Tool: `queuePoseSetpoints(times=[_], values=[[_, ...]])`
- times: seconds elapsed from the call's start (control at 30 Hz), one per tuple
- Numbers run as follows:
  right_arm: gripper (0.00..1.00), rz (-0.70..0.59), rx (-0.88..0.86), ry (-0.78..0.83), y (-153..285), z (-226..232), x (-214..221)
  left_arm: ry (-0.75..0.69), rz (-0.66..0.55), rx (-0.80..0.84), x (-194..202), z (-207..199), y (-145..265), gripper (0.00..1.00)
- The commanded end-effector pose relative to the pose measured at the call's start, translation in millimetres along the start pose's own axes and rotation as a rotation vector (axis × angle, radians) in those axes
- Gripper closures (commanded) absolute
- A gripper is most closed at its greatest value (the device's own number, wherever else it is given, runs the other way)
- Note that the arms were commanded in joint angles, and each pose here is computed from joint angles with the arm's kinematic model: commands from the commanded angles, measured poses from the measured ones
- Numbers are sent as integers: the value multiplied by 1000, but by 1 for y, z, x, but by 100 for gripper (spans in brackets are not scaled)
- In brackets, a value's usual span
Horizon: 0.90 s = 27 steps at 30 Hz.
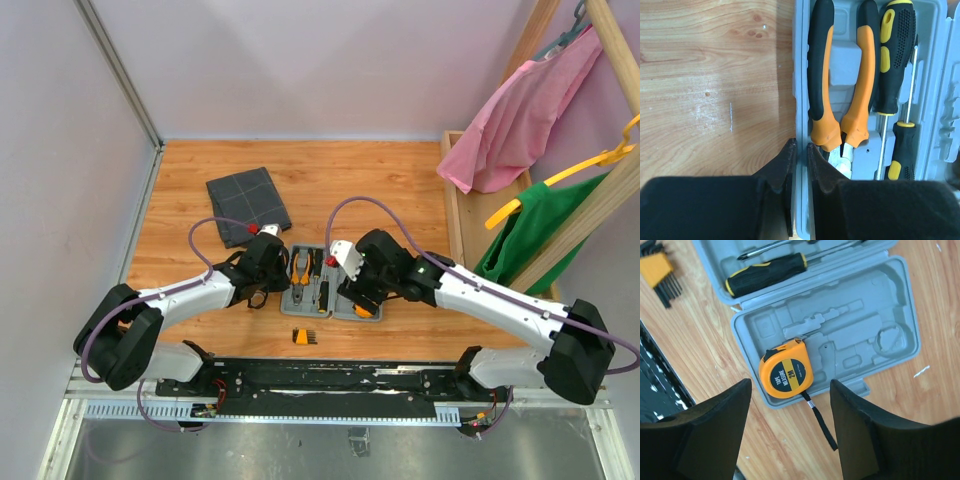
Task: Sort the tools into containers
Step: Place the engineering item in the storage box.
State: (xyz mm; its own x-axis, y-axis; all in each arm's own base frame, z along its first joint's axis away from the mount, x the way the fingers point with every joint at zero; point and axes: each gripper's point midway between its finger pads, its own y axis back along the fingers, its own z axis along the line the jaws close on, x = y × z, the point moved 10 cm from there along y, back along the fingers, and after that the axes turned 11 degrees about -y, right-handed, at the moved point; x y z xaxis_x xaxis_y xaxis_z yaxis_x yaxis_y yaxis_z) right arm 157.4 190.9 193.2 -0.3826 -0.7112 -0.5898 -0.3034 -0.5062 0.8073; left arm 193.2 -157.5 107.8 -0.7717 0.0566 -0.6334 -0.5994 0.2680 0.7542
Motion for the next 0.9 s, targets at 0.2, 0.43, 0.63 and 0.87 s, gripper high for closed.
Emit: queuePoseSetpoints(times=[0.2, 0.43, 0.63, 0.87], values=[[43, -3, 170, -541, 4, 14, 6, -4, -25, 5, -8, -1, 4, 91], [47, 37, 134, -616, -11, 22, 15, -3, -20, 10, -7, -1, 3, 92], [53, 91, 115, -585, -23, 23, 15, 0, -21, 13, -8, -1, 3, 92], [58, 145, 122, -563, -34, 23, 17, -1, -17, 16, -8, -2, 2, 92]])
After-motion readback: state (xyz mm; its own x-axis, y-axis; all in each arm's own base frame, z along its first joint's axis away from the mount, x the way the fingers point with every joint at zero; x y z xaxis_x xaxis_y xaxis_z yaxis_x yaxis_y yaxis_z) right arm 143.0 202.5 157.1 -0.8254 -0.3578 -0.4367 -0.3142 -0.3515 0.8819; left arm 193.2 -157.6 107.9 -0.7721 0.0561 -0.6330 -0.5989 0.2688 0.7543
